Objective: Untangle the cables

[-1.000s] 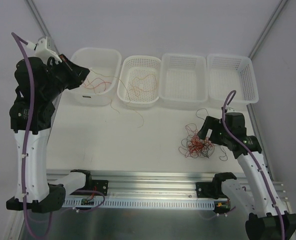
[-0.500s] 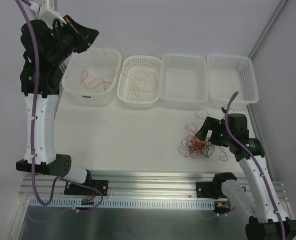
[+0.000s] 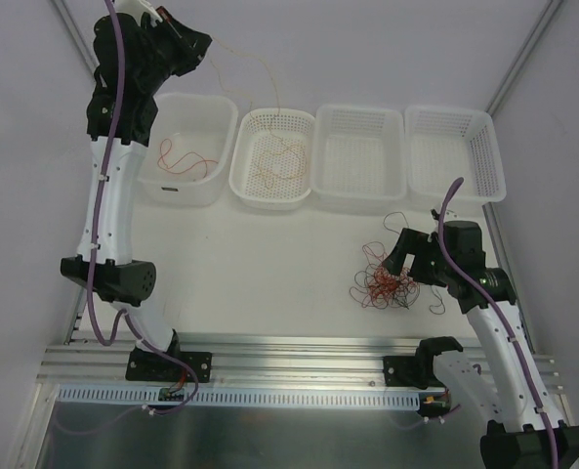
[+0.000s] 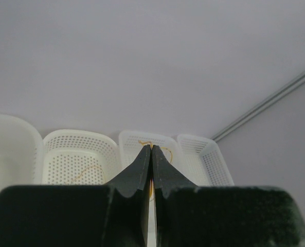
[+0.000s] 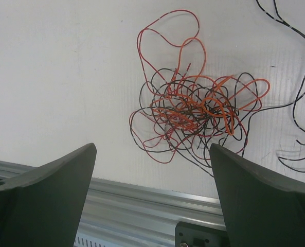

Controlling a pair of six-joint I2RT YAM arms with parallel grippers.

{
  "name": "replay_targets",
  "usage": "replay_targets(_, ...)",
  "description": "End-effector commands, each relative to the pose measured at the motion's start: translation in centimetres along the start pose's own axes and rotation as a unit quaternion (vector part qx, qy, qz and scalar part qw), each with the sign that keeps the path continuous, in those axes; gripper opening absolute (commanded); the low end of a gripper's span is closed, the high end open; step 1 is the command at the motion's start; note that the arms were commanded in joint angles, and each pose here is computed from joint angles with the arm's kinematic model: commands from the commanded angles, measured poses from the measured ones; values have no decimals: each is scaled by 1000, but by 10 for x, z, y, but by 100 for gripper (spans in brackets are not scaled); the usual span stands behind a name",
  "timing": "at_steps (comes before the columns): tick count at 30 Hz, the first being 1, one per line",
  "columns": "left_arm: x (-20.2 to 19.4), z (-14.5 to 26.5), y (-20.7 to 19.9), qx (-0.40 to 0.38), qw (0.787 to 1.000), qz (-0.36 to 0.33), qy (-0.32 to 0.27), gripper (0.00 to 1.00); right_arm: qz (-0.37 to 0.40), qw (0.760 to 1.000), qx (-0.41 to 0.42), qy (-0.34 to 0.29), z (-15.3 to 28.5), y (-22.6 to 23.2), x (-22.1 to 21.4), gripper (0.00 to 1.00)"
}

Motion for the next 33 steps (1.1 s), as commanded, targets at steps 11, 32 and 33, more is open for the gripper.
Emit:
replay_targets(11, -101, -92, 76, 59, 992, -86, 74, 0, 9, 1000, -3, 1, 0, 0, 2, 97)
replay_targets(32, -194, -86, 132, 140, 974, -88, 154, 55, 15, 999, -13, 25, -4, -4, -3, 97)
replay_targets(33, -198, -80, 135, 145, 972, -87, 161, 60, 18, 999, -18, 26, -4, -6, -2, 97)
Point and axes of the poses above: each gripper's point midway between its finger pads, its own z axis back along the fingers, its own y axis along the line the jaws close on, x = y × z, the point moved 3 cm from there along z, back along the fingers, and after that the axes turned 13 degrees about z, right-handed, at the moved point
